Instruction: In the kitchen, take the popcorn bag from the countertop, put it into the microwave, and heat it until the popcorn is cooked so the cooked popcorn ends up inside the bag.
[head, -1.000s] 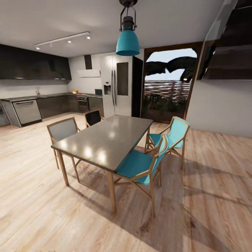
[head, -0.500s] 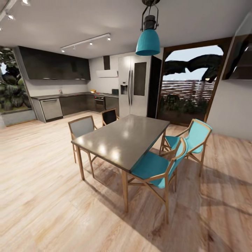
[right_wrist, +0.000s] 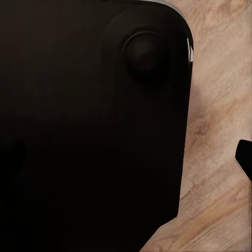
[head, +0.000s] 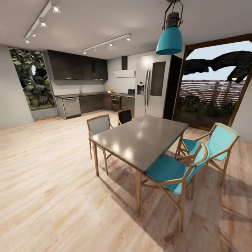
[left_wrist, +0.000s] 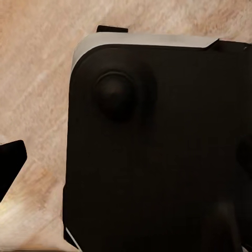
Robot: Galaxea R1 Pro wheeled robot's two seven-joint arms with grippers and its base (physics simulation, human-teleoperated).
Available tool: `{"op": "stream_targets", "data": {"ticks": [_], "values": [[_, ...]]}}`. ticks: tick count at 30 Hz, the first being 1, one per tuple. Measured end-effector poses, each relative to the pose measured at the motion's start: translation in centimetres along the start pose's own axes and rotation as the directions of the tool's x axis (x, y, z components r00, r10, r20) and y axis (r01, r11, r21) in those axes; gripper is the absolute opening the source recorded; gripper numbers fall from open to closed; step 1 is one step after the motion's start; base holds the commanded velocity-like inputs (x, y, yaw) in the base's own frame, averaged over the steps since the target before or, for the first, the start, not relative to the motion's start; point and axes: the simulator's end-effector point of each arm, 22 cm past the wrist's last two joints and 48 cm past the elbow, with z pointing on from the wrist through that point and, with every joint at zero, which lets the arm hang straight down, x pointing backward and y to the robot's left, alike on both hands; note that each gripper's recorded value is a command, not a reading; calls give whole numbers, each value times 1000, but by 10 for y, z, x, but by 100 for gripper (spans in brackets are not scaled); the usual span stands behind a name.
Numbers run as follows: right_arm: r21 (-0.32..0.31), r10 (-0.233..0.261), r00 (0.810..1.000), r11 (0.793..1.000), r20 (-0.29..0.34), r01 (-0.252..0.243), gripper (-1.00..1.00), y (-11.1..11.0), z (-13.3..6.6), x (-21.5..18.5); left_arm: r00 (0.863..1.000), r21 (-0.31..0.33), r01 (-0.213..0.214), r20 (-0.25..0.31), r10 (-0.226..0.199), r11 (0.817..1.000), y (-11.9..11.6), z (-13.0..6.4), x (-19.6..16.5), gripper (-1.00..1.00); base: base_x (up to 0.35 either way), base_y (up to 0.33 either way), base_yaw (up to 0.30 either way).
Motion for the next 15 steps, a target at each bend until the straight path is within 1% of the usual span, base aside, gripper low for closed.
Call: {"op": "stream_targets", "data": {"ticks": [15], "values": [[0,-1,1000,1000,0,1,100,0,0,0,1000,0,-1,-1,1,1000,0,0,0,100,0,0,300]]}}
